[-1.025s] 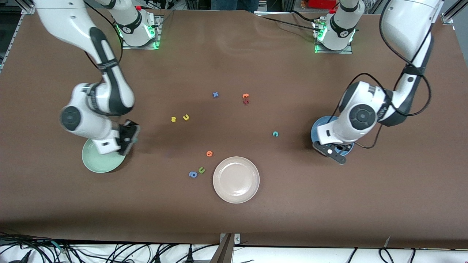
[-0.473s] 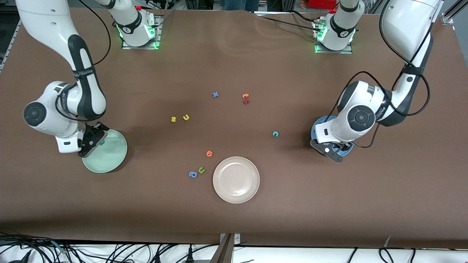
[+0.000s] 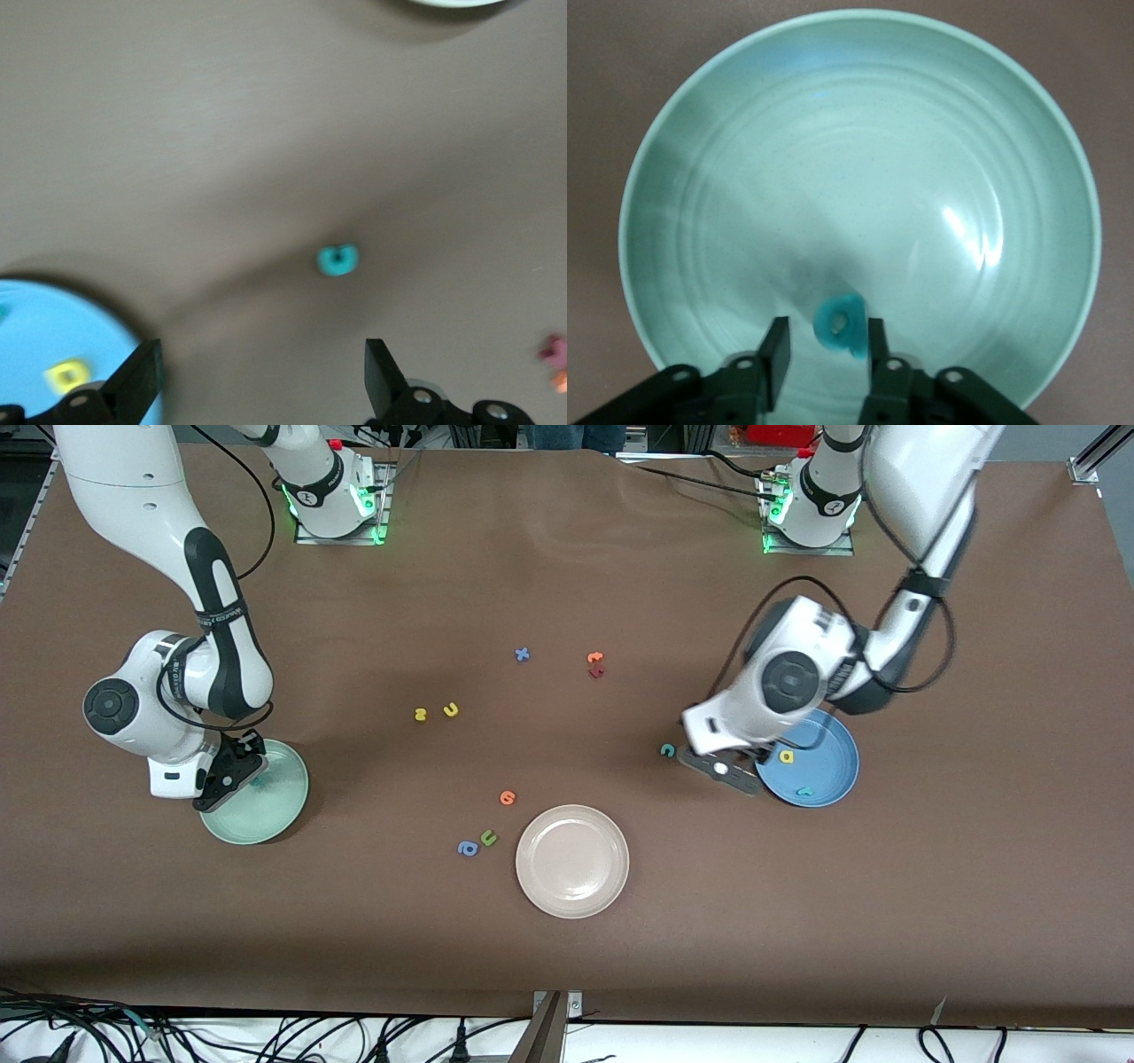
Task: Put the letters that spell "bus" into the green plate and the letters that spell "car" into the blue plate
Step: 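Grasp the cyan c with the left gripper while the right gripper reaches yellow 2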
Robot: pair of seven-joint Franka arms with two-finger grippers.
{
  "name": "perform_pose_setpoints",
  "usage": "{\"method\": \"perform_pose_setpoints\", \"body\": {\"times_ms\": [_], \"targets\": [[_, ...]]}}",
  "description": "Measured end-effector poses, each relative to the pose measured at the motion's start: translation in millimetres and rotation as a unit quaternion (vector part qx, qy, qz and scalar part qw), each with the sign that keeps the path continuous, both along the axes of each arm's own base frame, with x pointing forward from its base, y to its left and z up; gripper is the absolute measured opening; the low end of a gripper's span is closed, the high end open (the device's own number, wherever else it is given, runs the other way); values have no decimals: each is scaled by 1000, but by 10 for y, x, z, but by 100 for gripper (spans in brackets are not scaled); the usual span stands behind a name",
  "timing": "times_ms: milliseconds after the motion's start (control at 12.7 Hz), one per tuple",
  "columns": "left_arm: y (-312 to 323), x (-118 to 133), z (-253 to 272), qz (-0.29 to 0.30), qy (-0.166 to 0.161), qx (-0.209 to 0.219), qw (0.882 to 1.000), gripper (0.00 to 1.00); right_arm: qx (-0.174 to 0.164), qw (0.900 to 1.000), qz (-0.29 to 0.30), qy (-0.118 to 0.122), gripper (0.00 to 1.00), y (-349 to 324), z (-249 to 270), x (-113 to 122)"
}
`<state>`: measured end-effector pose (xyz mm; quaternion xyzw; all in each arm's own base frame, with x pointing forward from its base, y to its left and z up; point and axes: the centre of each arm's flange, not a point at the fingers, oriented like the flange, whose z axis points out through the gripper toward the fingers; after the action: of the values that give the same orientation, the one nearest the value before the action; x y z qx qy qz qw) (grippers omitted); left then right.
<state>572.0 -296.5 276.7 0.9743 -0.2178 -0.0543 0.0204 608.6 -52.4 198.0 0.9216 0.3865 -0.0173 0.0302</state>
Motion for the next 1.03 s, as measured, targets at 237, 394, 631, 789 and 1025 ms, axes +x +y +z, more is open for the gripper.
{"method": "perform_pose_setpoints", "body": {"times_ms": [237,394,631,789,1025], "targets": [[-255,-101,-307,22,2,-6,1000,100,8,1000,-24,0,70,44,101,10],[-209,-67,-561,48,3,-4,999,100,29,995,-88,25,69,287,246,-27],[-215,-97,-828,82,-5,25,996,100,62,976,-206,38,72,1134,590,-85],[-310,-163,-935,104,-4,30,994,100,67,956,-281,50,78,1636,662,-209],[-377,-207,-967,106,-3,30,994,83,62,914,-398,59,79,2151,421,-490]]}}
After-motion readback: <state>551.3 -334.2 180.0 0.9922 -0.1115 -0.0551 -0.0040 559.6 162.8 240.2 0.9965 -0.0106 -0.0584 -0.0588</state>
